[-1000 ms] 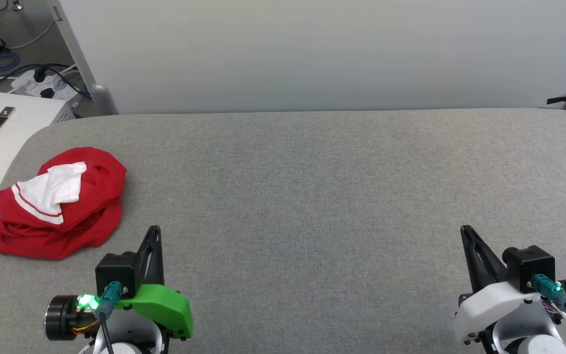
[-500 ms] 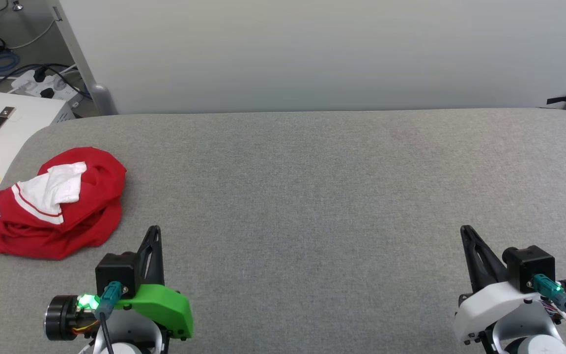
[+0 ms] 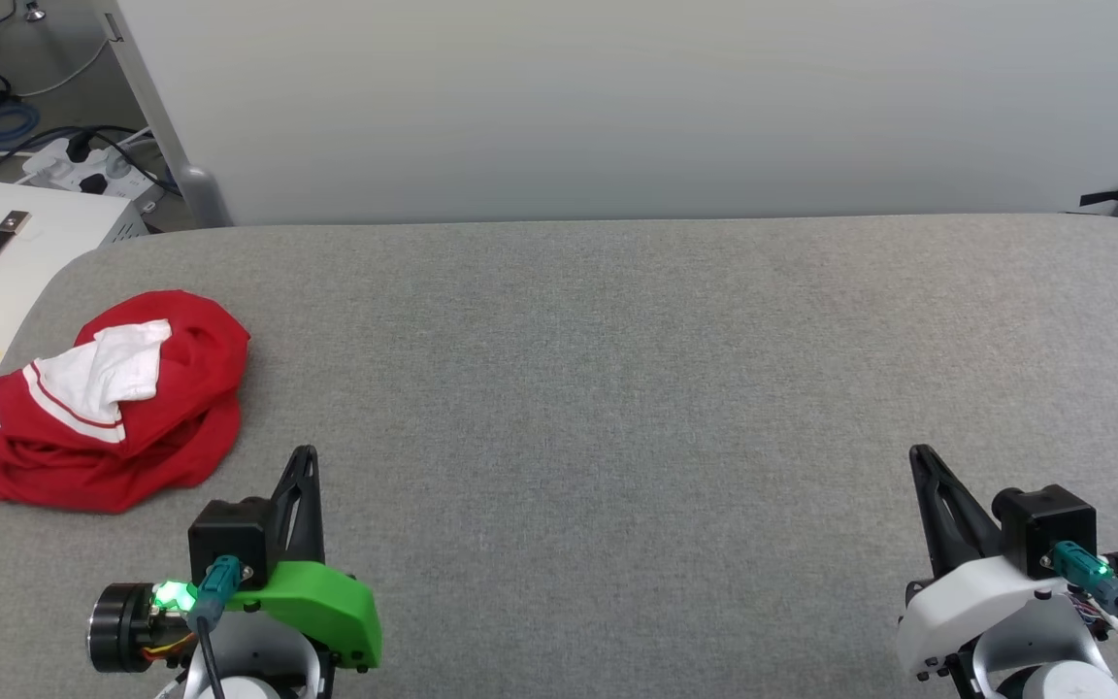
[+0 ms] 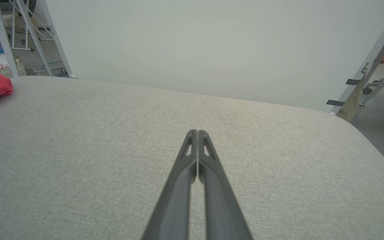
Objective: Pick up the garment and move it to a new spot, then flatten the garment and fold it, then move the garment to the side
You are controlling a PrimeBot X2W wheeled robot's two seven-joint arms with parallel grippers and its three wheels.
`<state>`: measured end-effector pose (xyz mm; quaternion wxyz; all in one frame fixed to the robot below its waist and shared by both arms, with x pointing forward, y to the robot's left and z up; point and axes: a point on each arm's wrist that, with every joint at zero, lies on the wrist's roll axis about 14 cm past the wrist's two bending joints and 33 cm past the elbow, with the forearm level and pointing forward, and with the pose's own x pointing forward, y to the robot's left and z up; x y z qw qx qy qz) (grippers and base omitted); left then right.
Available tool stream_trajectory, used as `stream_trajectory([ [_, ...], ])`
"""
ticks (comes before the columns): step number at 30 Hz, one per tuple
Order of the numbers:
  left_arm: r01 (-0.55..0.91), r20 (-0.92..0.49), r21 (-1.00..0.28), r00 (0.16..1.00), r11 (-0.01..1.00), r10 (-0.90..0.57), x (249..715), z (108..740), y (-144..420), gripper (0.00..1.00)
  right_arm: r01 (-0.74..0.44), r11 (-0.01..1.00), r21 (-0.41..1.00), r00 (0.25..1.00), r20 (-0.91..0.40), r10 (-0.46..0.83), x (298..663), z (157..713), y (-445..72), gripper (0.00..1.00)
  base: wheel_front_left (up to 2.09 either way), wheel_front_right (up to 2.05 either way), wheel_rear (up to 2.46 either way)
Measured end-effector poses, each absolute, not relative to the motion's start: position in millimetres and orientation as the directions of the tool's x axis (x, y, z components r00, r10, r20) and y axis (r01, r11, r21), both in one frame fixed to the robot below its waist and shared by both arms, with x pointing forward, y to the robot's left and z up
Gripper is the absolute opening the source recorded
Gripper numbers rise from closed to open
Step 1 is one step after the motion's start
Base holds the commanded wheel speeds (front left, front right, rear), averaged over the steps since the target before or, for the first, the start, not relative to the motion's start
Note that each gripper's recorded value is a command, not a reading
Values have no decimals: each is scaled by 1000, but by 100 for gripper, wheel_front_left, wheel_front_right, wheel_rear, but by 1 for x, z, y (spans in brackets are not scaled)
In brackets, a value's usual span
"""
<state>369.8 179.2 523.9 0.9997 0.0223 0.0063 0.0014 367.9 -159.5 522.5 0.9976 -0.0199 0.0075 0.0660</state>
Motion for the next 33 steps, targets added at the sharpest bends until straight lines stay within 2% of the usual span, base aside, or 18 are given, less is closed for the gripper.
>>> stream_trajectory([
  [16,-3,-13,45,1000,999,3,370,524,179,0,-132,991,-38,991,-18,131,368,523,-159,0,0,0,0],
  [17,-3,-13,44,1000,999,3,370,524,179,100,-132,991,-38,991,-18,131,368,522,-159,100,0,0,0],
  [18,-2,-13,44,1000,999,3,370,524,179,0,-132,991,-38,991,-18,131,368,522,-159,0,0,0,0],
  [19,-2,-13,44,1000,999,3,370,524,179,100,-132,991,-38,991,-18,131,368,522,-159,100,0,0,0],
  [33,-11,8,45,1000,999,10,370,527,178,100,-119,992,-33,993,2,119,368,526,-164,100,0,0,0],
])
